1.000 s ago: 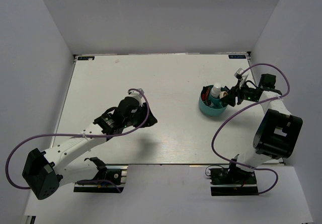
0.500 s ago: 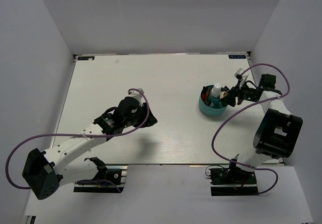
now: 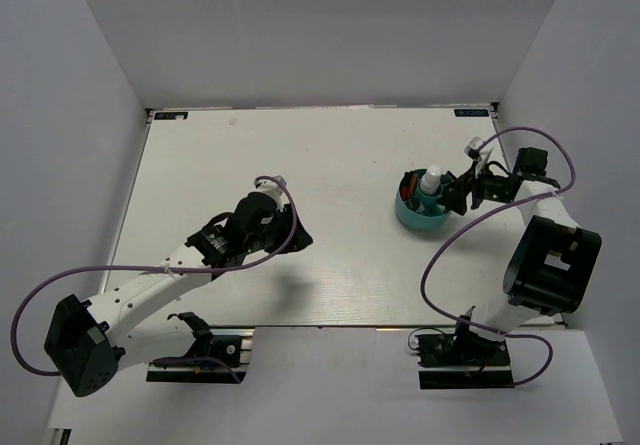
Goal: Organize the makeup
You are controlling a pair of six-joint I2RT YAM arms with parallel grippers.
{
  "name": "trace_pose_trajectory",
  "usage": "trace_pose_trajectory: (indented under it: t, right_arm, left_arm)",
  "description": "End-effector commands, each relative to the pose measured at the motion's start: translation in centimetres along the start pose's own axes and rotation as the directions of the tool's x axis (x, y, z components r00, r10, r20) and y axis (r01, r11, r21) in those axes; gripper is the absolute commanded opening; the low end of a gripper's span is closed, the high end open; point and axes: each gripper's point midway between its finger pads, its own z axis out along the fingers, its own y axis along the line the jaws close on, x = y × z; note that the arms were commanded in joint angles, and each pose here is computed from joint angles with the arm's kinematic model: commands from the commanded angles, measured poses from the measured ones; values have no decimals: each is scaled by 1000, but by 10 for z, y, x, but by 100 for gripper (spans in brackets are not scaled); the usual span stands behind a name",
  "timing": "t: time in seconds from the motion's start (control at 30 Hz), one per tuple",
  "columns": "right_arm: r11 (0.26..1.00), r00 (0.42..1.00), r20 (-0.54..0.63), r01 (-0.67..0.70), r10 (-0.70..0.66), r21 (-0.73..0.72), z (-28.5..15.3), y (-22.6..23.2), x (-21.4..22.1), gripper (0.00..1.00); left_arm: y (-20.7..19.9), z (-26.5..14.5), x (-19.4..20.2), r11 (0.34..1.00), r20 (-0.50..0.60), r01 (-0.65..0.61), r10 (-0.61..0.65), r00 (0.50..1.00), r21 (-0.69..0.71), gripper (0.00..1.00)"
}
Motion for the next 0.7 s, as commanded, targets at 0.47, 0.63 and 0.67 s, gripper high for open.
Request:
trace_pose_trajectory:
  t: [0.47, 0.63, 0.67]
  right_arm:
    - [999, 998, 23, 53, -53, -9, -15, 6, -17, 73]
    - [996, 996, 11, 86, -86, 2, -29, 12, -20, 73]
    - [996, 996, 8, 94, -94, 8, -33, 13, -20, 73]
  left_arm:
    - [-10, -7, -11, 1000, 30, -7, 7, 1000, 21, 56]
    - [-11, -6, -11, 1000, 31, -7, 7, 1000, 26, 56]
    - [-11, -6, -11, 1000, 31, -7, 7, 1000, 26, 56]
